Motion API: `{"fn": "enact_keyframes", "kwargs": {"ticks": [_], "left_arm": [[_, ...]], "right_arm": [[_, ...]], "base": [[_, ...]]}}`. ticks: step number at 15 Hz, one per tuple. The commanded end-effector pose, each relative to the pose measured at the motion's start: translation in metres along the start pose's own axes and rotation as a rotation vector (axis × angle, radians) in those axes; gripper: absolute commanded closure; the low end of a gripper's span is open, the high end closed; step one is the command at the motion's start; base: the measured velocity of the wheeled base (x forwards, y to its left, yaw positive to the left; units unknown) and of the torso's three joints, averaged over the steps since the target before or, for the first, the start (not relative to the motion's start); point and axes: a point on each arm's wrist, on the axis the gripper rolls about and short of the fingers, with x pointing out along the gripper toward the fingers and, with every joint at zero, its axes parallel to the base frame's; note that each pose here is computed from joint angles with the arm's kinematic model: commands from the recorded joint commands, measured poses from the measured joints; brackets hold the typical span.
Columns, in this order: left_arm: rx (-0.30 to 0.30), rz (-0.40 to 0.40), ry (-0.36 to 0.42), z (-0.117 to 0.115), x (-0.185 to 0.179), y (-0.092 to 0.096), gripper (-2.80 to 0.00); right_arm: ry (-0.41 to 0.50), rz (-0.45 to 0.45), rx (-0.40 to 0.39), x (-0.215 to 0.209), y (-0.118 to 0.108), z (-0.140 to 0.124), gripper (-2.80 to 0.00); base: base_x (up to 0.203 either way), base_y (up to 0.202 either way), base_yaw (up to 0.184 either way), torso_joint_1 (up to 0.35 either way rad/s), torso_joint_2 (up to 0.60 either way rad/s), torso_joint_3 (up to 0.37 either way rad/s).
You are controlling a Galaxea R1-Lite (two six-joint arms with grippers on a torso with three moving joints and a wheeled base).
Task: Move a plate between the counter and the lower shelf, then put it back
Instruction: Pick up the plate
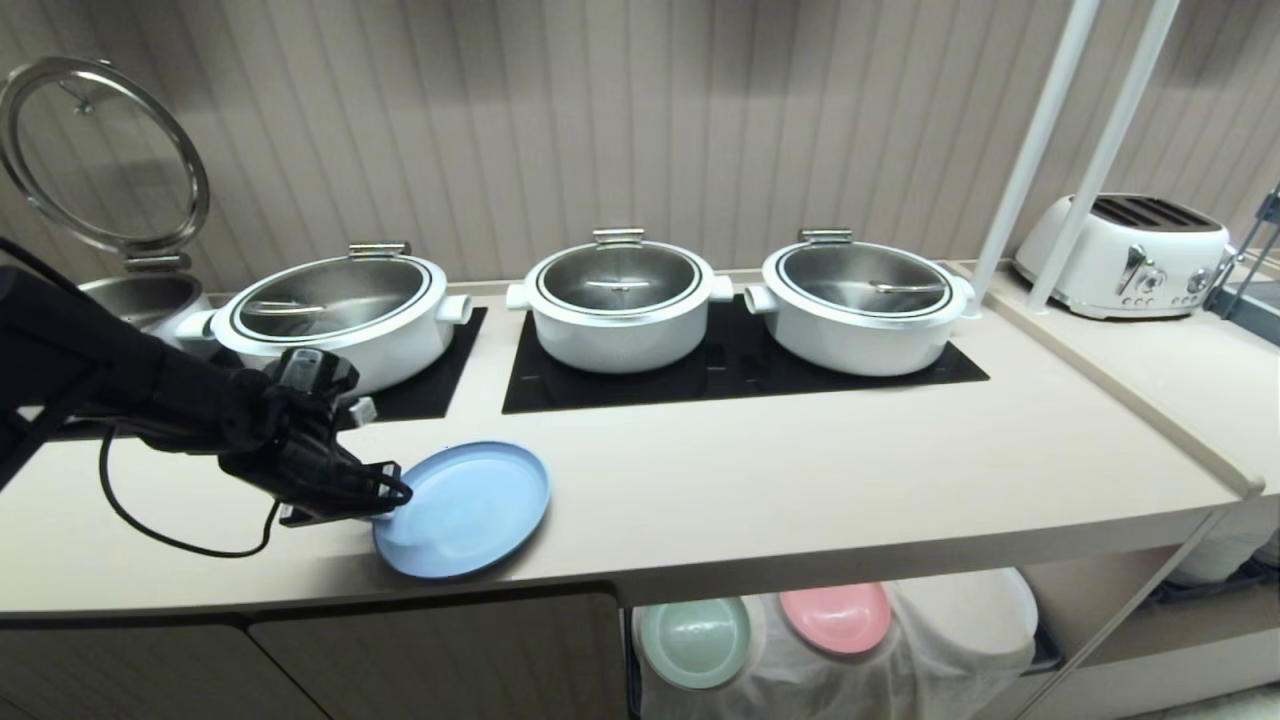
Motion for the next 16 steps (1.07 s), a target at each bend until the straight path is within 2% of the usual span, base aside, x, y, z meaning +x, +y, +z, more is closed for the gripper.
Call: {"fn": "enact_keyframes", "kwargs": {"ticks": [1,6,16], "left_arm": [[-0.017,-0.003,-0.015,-0.006,-0.015,-0.001,0.00],[-0.079,-0.020,-0.022,-0.018,-0.035,-0.001,0.00],[-0.225,-0.065,0.006,-0.062,-0.071,0.006,0.00]], "right_arm": [[0.000,-0.001,0.001,0.000,0.000,0.000,0.00],[0.000,-0.001,0.001,0.000,0.000,0.000,0.00],[0.000,-0.001,0.001,0.000,0.000,0.000,0.00]], "base": [[0.000,0.000,0.000,0.000,0.00,0.000],[0.000,0.000,0.000,0.000,0.00,0.000],[0.000,0.000,0.000,0.000,0.00,0.000]]}}
